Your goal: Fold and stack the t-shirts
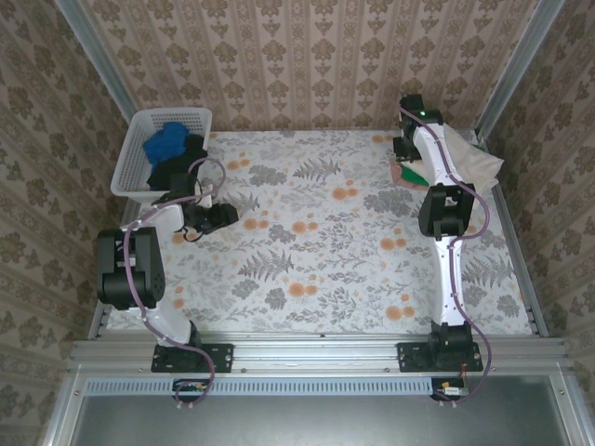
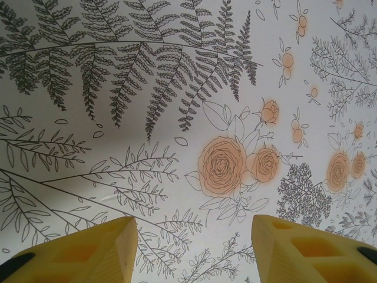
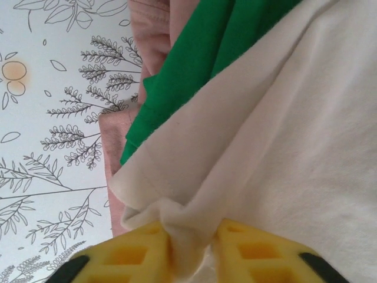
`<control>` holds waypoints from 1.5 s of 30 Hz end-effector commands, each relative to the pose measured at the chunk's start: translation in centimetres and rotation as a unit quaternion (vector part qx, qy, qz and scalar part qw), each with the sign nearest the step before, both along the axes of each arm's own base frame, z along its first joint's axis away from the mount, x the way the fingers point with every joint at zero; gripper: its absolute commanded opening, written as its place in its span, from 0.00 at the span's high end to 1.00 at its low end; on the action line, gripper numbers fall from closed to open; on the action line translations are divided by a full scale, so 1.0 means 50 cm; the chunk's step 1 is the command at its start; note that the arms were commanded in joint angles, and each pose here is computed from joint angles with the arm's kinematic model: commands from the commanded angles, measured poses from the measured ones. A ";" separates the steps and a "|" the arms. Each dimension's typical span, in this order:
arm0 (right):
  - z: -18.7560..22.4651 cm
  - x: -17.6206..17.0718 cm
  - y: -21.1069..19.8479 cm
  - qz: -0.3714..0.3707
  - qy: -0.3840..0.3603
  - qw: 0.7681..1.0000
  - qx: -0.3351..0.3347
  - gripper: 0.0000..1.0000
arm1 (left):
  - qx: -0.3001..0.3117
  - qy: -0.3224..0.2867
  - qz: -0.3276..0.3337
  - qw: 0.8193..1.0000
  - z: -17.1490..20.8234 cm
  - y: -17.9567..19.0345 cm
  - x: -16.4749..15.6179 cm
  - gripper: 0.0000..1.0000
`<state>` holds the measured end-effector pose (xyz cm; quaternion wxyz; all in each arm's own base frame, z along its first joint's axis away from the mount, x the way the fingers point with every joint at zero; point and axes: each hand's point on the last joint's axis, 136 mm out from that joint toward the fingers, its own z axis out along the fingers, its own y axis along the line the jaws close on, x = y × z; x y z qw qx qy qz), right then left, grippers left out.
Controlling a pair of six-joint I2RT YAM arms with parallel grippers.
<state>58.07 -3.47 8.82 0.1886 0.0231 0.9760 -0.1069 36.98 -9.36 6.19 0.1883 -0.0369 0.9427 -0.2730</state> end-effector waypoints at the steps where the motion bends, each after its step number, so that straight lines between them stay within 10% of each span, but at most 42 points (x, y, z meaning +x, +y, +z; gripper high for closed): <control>1: 0.039 0.009 0.017 0.036 -0.016 0.999 -0.013 0.89 | -0.005 -0.001 -0.012 1.000 0.014 0.000 -0.002 0.45; 10: 0.141 -0.034 0.101 0.141 -0.063 0.987 0.054 1.00 | -0.005 0.000 -0.010 1.000 0.011 0.002 -0.005 0.45; 19: 0.022 -0.081 0.091 0.181 0.019 0.980 0.078 1.00 | -0.011 0.004 -0.012 1.000 0.006 0.003 -0.008 0.45; 22: 0.011 -0.086 0.083 0.178 0.035 0.980 0.086 0.85 | -0.009 0.005 -0.013 1.000 0.004 0.006 -0.009 0.45; 31: 0.198 -0.087 -0.001 -0.018 -0.113 0.989 0.098 0.39 | -0.015 0.010 -0.013 1.000 -0.001 0.004 -0.007 0.45; 37: 0.140 -0.189 -0.247 -0.318 -0.179 0.913 0.184 0.31 | -0.019 0.019 -0.019 0.999 -0.012 0.001 -0.010 0.45; 45: 0.057 -0.190 -0.397 -0.414 -0.200 0.871 0.173 0.27 | -0.023 0.019 -0.027 0.999 -0.004 -0.006 -0.006 0.45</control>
